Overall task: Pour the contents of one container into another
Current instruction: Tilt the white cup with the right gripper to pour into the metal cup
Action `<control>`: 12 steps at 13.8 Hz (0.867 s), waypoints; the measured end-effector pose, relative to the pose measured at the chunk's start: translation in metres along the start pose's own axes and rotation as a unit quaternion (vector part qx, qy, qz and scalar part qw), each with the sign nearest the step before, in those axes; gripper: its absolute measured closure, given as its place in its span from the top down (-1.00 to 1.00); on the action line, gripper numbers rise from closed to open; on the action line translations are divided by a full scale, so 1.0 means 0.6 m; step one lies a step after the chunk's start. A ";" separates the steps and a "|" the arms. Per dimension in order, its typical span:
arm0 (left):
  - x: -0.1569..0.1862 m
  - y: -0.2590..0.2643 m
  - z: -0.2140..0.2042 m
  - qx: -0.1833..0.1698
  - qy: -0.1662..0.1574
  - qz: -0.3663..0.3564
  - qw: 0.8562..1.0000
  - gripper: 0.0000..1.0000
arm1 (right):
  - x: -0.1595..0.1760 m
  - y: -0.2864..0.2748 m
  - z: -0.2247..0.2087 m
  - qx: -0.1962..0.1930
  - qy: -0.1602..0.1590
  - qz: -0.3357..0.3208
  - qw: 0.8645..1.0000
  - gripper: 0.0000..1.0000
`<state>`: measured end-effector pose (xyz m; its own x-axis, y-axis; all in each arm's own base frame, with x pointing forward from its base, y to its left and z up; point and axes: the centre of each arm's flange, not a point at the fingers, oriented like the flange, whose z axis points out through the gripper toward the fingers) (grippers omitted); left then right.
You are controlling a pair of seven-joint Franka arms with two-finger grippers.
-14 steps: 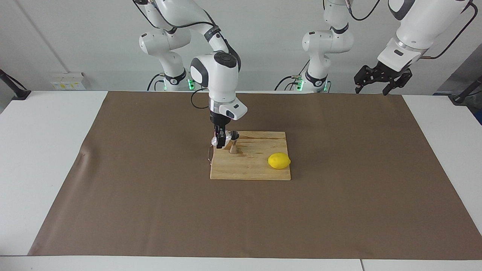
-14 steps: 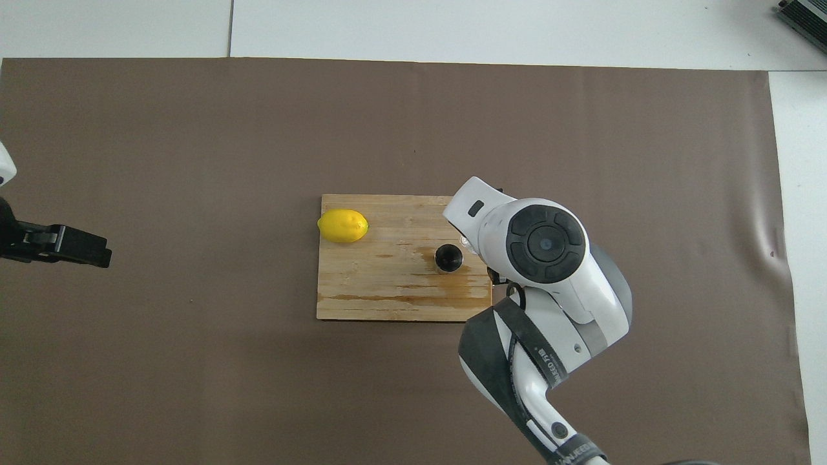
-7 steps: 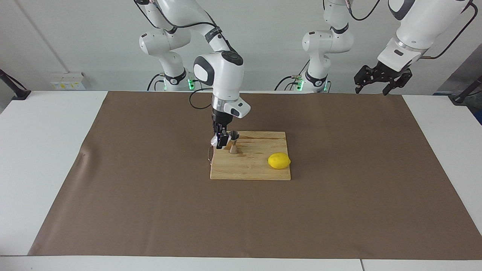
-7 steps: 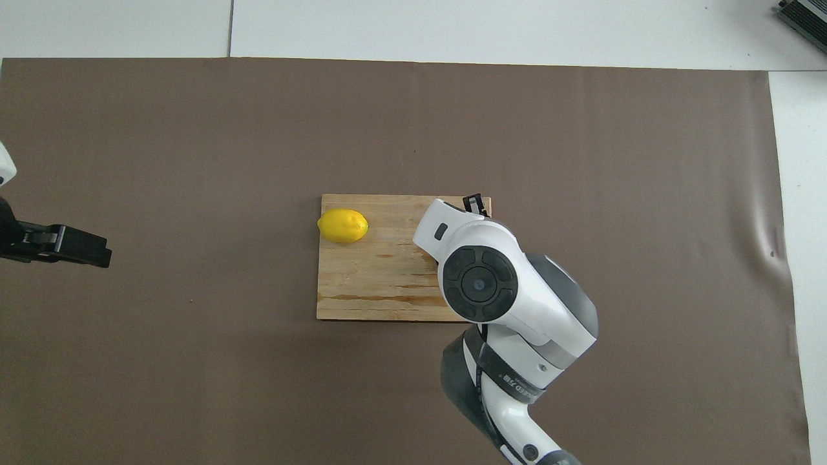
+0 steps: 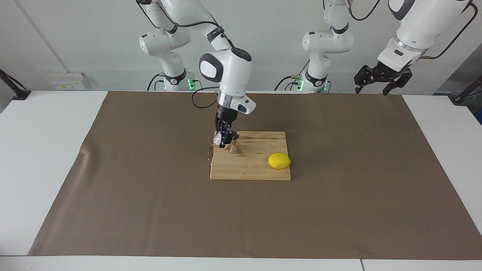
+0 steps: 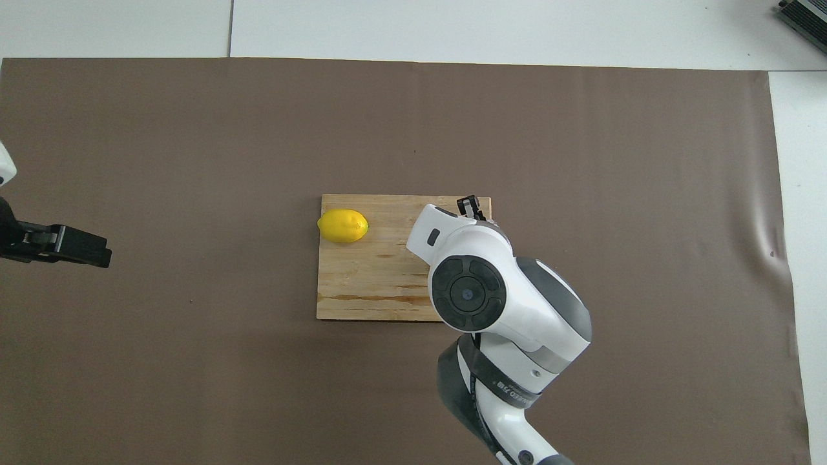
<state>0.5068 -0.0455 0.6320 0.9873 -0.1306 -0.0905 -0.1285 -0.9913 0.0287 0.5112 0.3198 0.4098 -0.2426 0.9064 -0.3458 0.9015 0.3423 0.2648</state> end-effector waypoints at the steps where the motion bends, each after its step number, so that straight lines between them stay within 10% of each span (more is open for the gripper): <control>1: 0.000 0.000 0.000 0.000 0.000 0.000 1.000 1.00 | -0.001 0.000 0.000 -0.003 -0.005 -0.004 1.000 0.03; 12: 0.000 0.000 0.000 0.000 0.000 0.000 1.000 1.00 | 0.017 -0.005 -0.015 -0.026 -0.046 -0.051 0.997 0.03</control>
<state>0.5068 -0.0455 0.6320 0.9873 -0.1306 -0.0904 -0.1285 -0.9913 0.0287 0.5028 0.3303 0.4136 -0.2957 0.8405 -0.4541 0.8532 0.4462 0.2703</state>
